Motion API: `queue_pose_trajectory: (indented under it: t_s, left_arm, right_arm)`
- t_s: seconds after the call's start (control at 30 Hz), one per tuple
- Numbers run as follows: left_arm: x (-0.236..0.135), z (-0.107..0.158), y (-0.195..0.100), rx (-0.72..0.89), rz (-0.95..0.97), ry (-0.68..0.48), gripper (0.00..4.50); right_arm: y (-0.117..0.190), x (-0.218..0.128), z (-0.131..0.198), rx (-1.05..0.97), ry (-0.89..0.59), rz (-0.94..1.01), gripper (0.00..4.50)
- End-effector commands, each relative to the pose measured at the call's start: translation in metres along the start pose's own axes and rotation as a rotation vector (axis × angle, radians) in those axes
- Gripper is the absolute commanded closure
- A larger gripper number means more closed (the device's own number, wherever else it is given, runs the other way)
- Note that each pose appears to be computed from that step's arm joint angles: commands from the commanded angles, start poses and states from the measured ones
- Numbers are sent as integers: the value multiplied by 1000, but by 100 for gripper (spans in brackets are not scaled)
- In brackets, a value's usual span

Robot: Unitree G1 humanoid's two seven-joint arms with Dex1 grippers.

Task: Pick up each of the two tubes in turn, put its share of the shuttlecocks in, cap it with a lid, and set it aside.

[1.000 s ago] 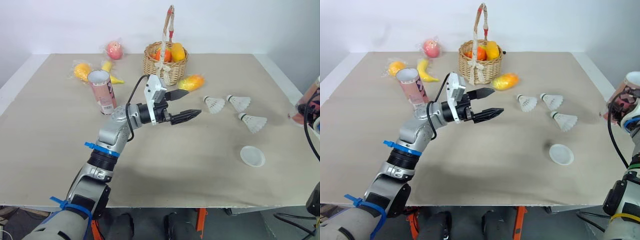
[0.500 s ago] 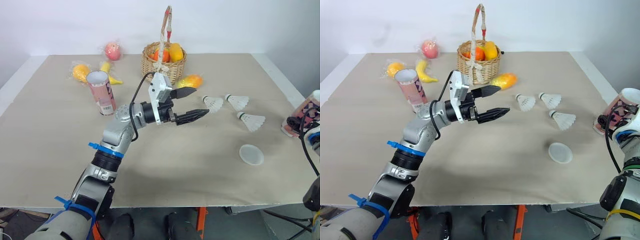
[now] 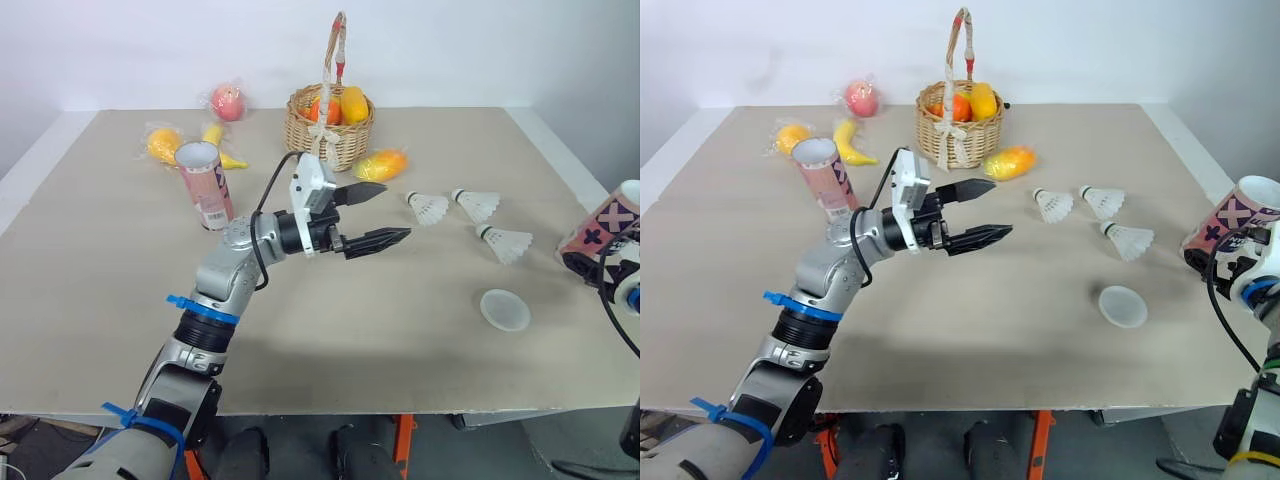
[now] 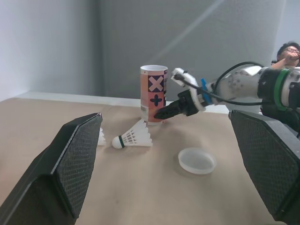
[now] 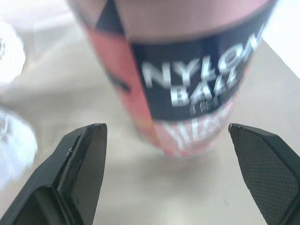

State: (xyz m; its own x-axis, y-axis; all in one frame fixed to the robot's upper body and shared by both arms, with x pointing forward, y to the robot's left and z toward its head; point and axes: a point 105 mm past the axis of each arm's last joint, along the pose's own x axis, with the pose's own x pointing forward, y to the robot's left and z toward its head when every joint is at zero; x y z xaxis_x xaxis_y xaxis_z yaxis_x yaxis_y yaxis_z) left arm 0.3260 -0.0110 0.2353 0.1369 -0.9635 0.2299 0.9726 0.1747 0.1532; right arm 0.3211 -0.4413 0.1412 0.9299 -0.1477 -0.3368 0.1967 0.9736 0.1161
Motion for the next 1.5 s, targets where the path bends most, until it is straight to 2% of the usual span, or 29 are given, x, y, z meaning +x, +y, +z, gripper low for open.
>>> queue_pose_trajectory:
  t_s: [0.03,0.1,0.2,0.27,0.3,0.43,0.63,0.83,1.07,1.5]
  left_arm:
    - [-11,12,3,32,40,-25,0]
    - [-28,6,14,32,153,20,0]
    - [-59,1,32,-38,360,19,0]
    - [-95,-11,33,-78,498,56,0]
    - [-106,-15,31,-87,540,74,0]
    - [-169,-26,28,-90,837,120,0]
    - [-224,-35,29,-95,1160,111,0]
    - [-227,-43,40,-28,1187,184,0]
    - [-235,-45,74,46,1242,244,0]
    - [-210,-42,127,83,1199,274,0]
  right_arm:
    - [12,-17,8,-62,-4,108,7]
    - [37,-27,8,-134,-19,224,7]
    - [97,-46,19,-285,-106,453,7]
    - [149,-60,34,-326,-212,652,7]
    - [164,-66,38,-331,-242,710,7]
    - [245,-73,32,-427,-298,953,7]
    - [297,-49,16,-435,-293,998,7]
    - [315,-41,7,-472,-319,998,7]
    - [324,-51,5,-453,-349,1034,7]
    - [328,-60,5,-460,-380,1020,7]
